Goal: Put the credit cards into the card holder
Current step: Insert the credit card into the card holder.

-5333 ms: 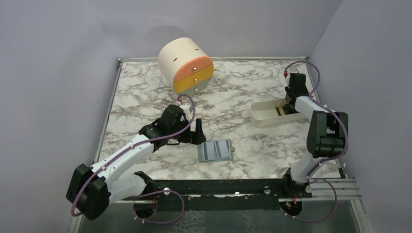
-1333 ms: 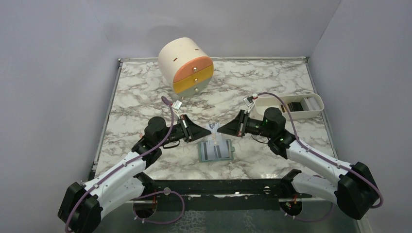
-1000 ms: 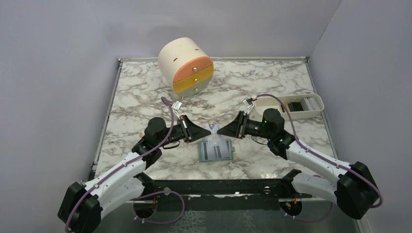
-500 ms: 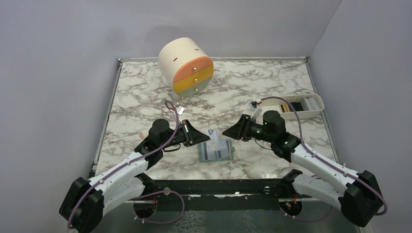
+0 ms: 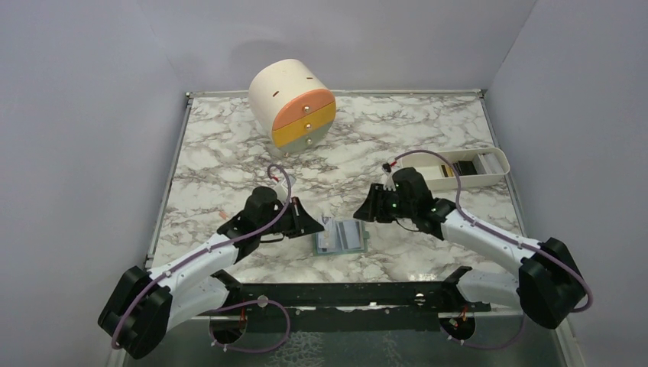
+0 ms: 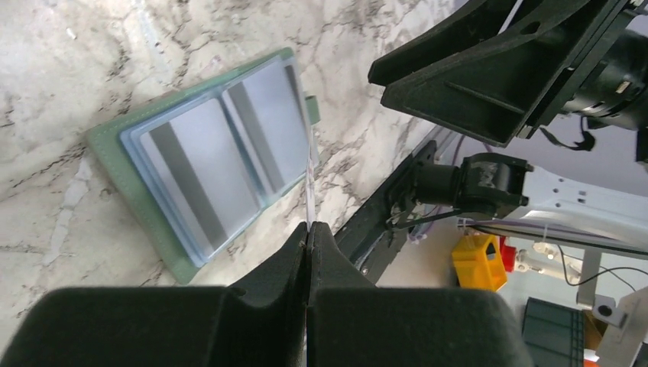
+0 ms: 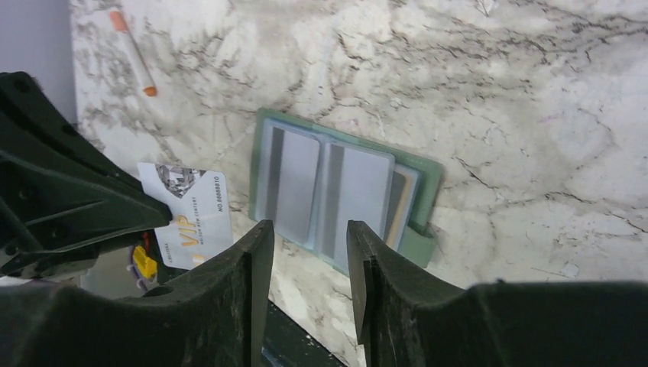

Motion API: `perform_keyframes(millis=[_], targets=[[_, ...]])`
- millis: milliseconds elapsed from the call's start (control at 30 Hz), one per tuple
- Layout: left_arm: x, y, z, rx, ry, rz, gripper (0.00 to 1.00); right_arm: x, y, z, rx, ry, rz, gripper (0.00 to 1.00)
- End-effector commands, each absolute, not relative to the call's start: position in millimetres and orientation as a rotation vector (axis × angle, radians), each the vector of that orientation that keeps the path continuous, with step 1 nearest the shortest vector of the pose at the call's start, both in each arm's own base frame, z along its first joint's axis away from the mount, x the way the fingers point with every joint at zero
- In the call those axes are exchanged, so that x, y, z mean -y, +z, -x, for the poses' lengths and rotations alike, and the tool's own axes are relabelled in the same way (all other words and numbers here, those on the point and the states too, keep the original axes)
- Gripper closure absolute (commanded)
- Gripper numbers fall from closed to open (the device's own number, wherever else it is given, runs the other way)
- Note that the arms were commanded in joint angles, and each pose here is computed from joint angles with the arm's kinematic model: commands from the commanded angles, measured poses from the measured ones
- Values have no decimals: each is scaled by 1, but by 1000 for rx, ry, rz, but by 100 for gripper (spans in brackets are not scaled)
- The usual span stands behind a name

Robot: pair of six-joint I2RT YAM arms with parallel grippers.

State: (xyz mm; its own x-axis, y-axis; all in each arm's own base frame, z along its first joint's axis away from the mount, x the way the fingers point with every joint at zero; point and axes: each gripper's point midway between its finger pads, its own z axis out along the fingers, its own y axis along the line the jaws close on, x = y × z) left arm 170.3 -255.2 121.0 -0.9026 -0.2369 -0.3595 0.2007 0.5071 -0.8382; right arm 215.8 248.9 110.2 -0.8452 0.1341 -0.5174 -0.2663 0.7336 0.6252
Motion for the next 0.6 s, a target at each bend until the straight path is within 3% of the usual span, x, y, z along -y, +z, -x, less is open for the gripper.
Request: perform_keyframes(millis=[0, 567], targets=[[257, 114, -178, -2335, -1325, -26, 100, -248, 88, -214, -2490, 898, 160, 60], [276, 86, -183, -2422, -1388, -58, 100, -239, 48, -221, -2565, 765, 179, 63]])
